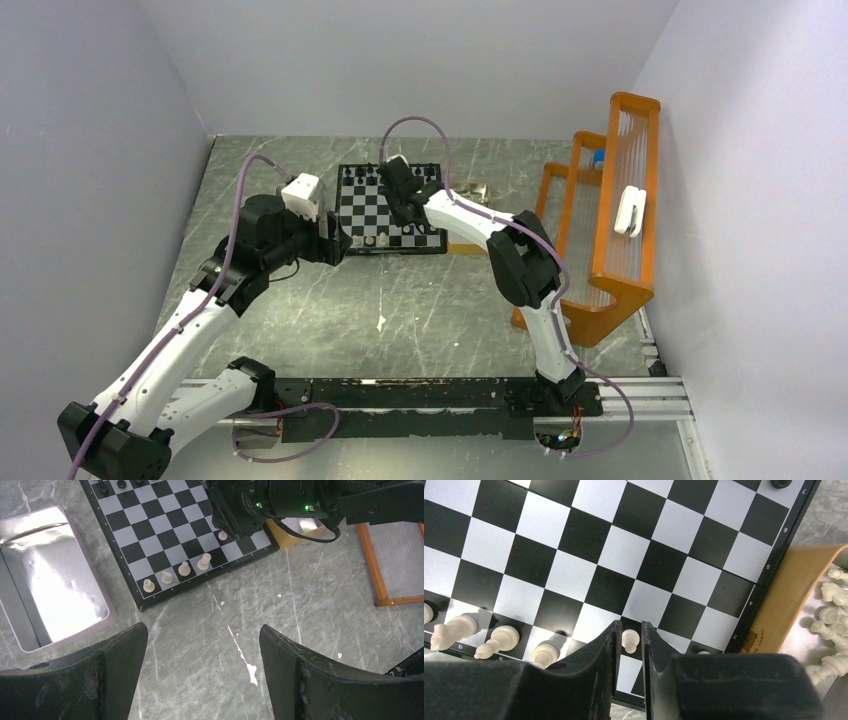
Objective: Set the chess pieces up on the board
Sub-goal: Place the chess piece on the chessboard, then pick up the chess piece from the storage box.
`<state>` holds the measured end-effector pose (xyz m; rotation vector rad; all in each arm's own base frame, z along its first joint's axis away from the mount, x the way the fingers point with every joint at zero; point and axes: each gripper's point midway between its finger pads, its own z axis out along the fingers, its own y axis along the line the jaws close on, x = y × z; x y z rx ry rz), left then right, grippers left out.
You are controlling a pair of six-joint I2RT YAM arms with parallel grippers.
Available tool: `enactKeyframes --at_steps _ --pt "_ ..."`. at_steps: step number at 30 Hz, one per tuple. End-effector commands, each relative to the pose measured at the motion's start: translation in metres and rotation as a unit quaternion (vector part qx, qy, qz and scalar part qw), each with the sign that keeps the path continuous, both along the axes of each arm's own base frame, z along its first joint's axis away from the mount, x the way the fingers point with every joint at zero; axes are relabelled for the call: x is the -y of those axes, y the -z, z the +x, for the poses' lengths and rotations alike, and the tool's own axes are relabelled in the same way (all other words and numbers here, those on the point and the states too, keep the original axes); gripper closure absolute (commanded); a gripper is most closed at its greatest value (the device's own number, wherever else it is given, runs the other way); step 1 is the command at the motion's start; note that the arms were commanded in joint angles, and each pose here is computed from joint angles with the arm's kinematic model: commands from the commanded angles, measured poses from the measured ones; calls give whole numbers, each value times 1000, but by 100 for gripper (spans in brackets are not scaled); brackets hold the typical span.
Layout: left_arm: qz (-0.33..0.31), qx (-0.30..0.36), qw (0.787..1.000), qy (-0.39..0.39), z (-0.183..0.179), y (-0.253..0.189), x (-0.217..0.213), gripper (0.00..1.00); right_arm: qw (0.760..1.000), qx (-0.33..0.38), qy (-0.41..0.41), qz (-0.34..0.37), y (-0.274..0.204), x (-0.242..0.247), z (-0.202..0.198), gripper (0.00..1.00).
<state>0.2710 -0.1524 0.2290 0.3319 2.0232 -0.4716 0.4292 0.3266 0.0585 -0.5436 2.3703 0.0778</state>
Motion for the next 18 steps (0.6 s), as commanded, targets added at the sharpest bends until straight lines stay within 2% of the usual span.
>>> enactKeyframes --at_steps 1,8,18 --pt "-4 6 1000 0 0 -6 -2 14 999 32 5 10 -36 1 9 74" --pt "-4 8 1000 -2 0 -6 -3 14 995 81 45 24 -83 35 19 70" --pt "-4 6 1000 -2 0 -6 -2 14 991 89 92 36 -93 92 33 71"
